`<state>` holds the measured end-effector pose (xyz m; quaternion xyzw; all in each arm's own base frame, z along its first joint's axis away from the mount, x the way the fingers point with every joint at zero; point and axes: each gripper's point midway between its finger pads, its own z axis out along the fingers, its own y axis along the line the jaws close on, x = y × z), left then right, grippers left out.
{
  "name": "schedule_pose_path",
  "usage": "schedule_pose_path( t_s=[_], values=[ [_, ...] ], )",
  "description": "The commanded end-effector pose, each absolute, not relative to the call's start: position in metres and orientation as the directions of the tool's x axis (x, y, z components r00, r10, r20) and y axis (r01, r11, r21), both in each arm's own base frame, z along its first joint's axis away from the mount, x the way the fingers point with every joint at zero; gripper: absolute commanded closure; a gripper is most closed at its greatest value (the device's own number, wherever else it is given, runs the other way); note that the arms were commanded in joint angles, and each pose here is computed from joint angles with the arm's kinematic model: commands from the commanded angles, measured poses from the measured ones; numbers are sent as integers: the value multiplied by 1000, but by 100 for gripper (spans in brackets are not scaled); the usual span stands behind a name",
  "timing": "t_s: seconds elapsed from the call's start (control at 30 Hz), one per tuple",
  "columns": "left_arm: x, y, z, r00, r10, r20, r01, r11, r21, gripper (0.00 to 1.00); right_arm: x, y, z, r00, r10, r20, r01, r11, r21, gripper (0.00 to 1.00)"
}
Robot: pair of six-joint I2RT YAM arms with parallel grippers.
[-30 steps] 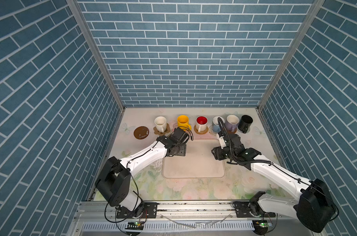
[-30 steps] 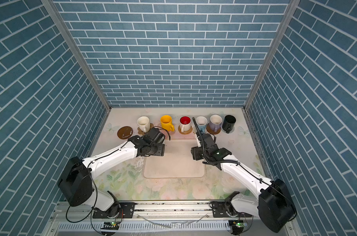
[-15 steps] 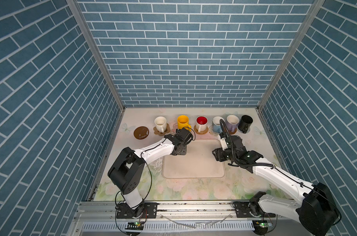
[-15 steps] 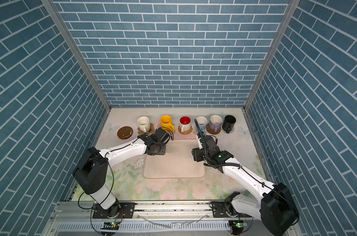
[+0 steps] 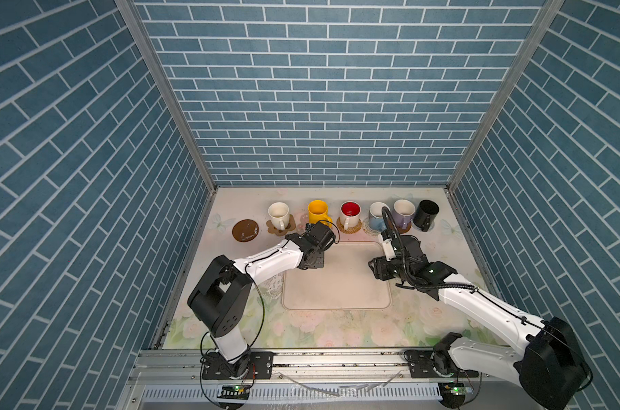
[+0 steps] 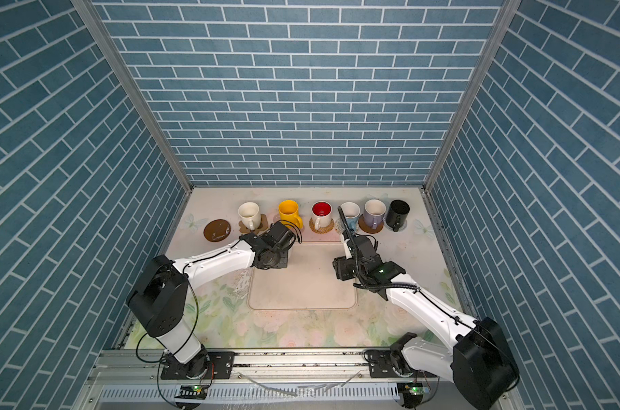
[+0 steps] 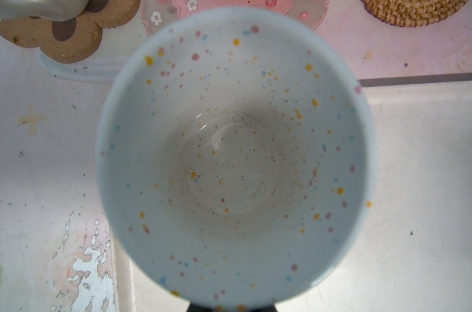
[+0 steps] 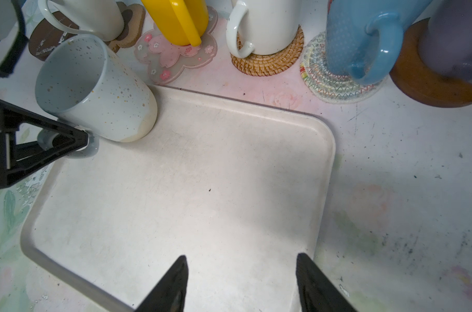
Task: Place cups on coasters
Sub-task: Pick up the cup from the tray, then place the cup on the coaster.
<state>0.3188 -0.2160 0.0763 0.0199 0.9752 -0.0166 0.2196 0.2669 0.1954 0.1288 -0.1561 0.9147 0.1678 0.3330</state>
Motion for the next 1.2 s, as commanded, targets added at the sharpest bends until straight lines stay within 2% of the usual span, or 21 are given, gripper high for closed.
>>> schedule_pose_path(
  t_s=[0.0,0.37,0.7,1.17],
  values=[
    [318,-216,89,-888,35,-459,59,997,-39,100,267,193,126,-744,-167,-647,-381,902,205,35],
    [305,-203,134,-845,34,-533,89,993,-78,100,266,188,140,-743,-136,-655,-353,911,211,35],
    [302,-157,192,-787,-14,-617,72,991,-115,100,261,183,155,-729,-90,-679,-333,913,235,33],
    [335,-86,233,-737,-113,-666,-42,992,-122,100,297,221,180,-698,-89,-710,-393,877,276,32]
  ],
)
